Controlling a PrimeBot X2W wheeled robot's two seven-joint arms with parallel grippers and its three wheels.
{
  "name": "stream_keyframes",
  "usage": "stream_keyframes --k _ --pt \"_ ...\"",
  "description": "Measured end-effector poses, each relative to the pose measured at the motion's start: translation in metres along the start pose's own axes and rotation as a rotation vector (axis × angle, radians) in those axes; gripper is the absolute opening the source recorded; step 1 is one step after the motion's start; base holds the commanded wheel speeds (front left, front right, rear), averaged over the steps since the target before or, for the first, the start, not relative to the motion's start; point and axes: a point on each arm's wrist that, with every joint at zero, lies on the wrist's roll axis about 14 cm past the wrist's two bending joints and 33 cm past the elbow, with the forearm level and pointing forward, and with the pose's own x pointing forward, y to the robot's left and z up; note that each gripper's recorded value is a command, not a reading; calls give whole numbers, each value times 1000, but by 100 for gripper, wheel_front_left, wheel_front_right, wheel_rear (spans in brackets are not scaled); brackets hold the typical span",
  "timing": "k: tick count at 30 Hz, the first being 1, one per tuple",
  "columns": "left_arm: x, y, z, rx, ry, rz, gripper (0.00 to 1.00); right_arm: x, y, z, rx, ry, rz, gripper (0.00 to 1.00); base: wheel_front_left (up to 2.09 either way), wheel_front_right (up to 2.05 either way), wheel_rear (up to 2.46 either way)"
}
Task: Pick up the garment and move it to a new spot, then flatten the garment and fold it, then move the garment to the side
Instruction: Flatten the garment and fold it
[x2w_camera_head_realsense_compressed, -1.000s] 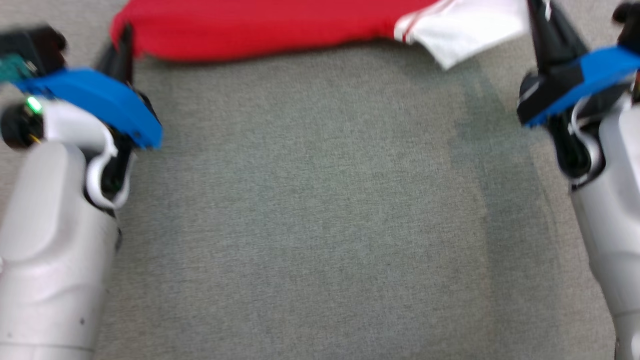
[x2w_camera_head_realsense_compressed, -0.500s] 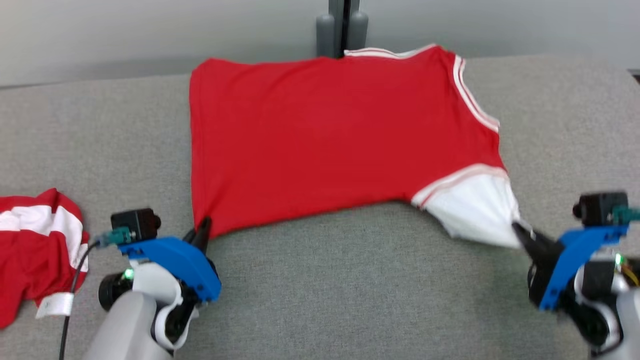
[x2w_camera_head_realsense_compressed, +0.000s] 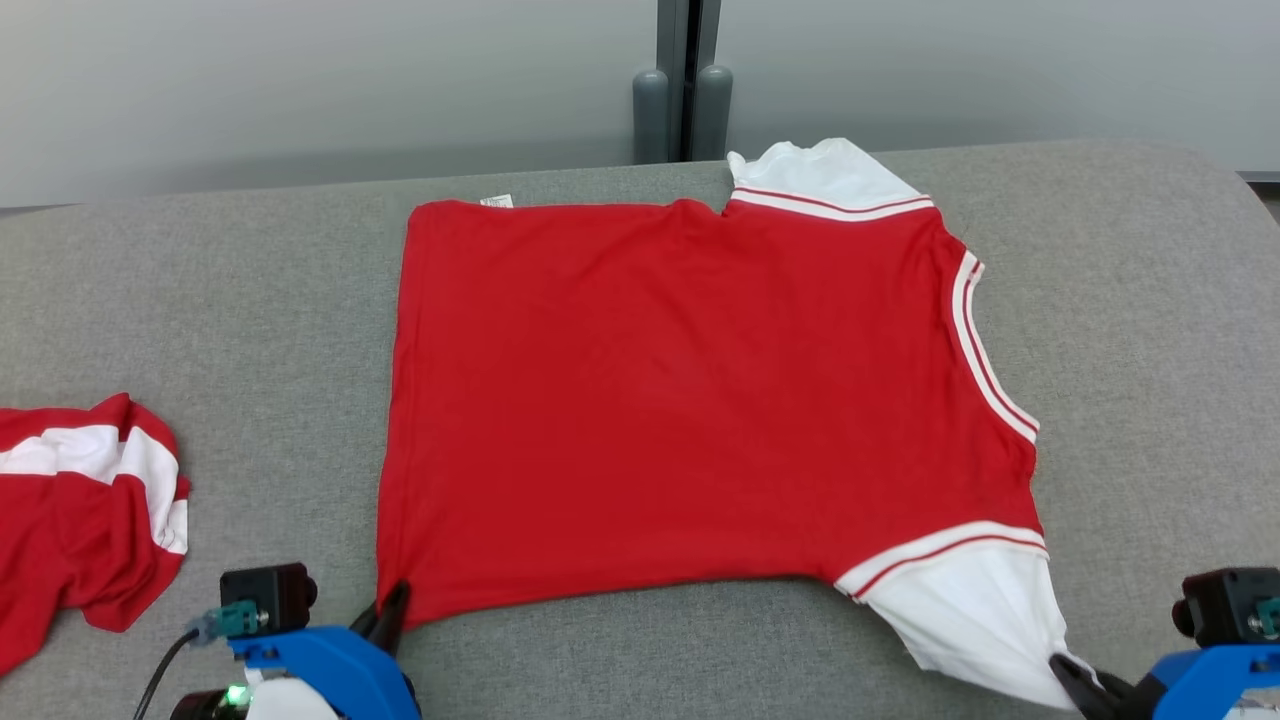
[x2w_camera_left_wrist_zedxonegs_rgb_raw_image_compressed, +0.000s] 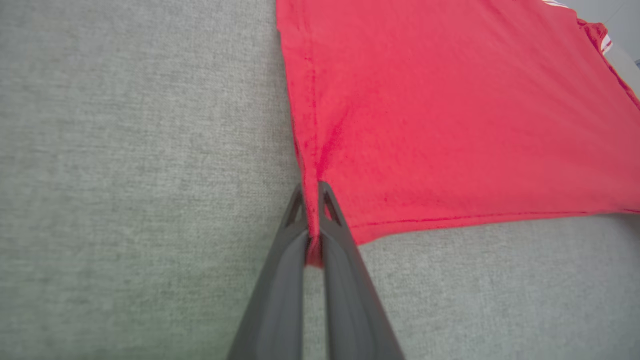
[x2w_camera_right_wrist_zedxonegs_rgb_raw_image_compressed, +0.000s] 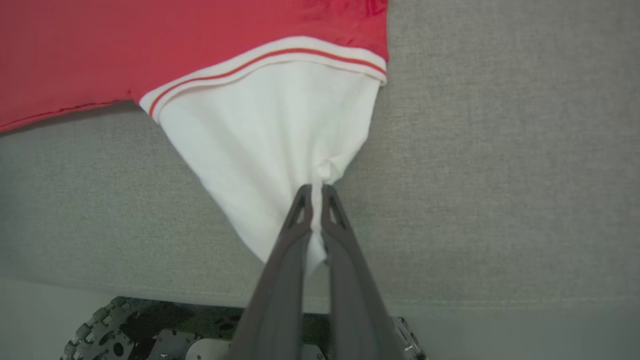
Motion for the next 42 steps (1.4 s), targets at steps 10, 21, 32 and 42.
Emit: stream_keyframes --k 10,21,32,42 --pt "-25 -13 -10 -26 26 -18 0 -10 -3 18 -31 -69 -32 0 0 0 0" --pt "-11 -43 35 -147 14 -143 0 14 31 108 -163 -287 51 0 0 0 0" --pt "15 -36 73 -164 22 -125 0 44 44 160 -207 -382 101 0 0 0 0" --pt "47 -10 70 -207 22 -15 0 82 39 180 -207 -434 89 0 0 0 0"
